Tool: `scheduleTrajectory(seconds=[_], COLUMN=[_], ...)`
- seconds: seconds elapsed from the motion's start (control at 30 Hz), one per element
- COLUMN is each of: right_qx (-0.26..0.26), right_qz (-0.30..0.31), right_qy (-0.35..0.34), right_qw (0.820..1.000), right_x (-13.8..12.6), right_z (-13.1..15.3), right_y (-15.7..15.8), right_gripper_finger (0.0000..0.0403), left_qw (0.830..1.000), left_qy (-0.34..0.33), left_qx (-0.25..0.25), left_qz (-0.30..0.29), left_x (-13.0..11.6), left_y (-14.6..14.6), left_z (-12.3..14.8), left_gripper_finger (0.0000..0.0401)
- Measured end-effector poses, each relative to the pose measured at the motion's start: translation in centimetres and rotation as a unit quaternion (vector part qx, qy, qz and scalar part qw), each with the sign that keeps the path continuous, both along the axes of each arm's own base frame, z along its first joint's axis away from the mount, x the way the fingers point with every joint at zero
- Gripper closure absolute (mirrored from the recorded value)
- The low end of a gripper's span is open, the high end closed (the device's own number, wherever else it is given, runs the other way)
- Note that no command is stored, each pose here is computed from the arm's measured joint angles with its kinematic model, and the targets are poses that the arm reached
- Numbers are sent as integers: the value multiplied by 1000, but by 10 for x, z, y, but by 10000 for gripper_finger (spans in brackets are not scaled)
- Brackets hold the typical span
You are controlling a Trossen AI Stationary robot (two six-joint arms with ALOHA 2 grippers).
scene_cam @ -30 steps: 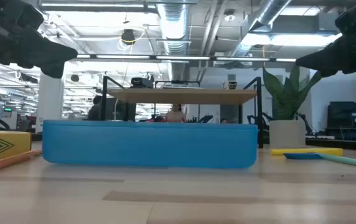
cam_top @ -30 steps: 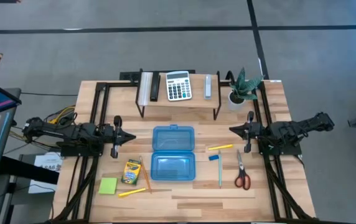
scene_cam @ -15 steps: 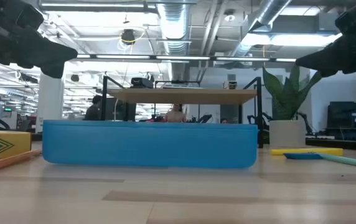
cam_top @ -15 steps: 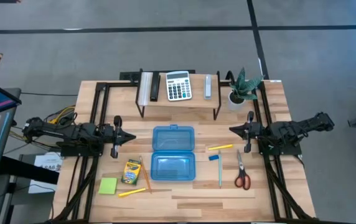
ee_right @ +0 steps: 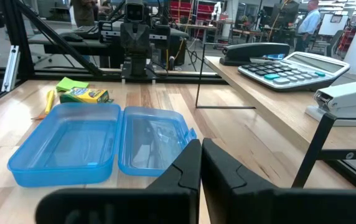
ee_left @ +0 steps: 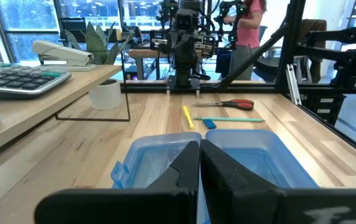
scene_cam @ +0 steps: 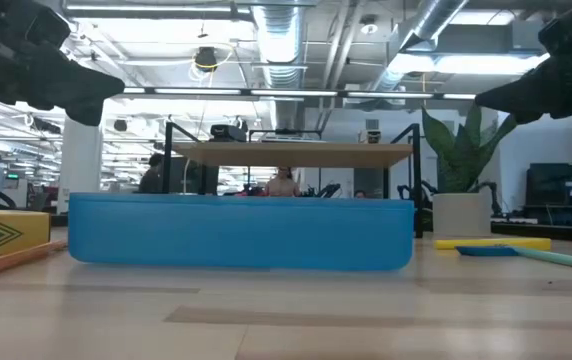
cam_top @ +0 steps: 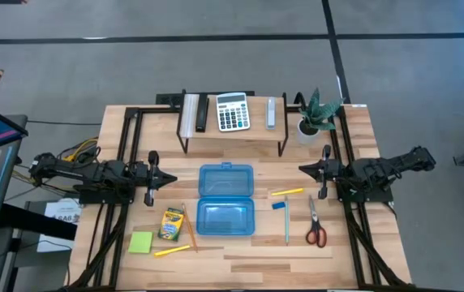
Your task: Pack school essentials
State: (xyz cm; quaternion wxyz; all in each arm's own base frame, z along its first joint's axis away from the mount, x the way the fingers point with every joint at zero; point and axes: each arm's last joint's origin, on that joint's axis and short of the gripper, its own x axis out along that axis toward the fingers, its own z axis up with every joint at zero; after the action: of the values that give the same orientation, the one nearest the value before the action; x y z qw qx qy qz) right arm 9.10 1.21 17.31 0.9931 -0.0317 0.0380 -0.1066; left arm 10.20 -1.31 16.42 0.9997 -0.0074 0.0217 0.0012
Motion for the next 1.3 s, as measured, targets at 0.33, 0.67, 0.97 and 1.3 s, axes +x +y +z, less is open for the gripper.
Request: scheduleTrajectory(seconds=[0.33,0.67,0.97,1.3], right_qx=[0,0,0,0], right_qz=[0,0,0,0], right_qy=[0,0,0,0], right_qw=[1000,1000,1000,1000], right_x=[0,0,0,0], right_z=[0,0,0,0], right_y=[0,0,0,0], right_gripper_finger=[369,369,369,369], left_qw=[1000,1000,1000,1000], left_qy=[0,0,0,-1], left_qx=[0,22,11,4], left_qz=[0,2,3,8], left_x=[0,0,0,0], left_y=[0,0,0,0], left_z=[0,0,0,0], left_gripper_finger=[399,399,399,399])
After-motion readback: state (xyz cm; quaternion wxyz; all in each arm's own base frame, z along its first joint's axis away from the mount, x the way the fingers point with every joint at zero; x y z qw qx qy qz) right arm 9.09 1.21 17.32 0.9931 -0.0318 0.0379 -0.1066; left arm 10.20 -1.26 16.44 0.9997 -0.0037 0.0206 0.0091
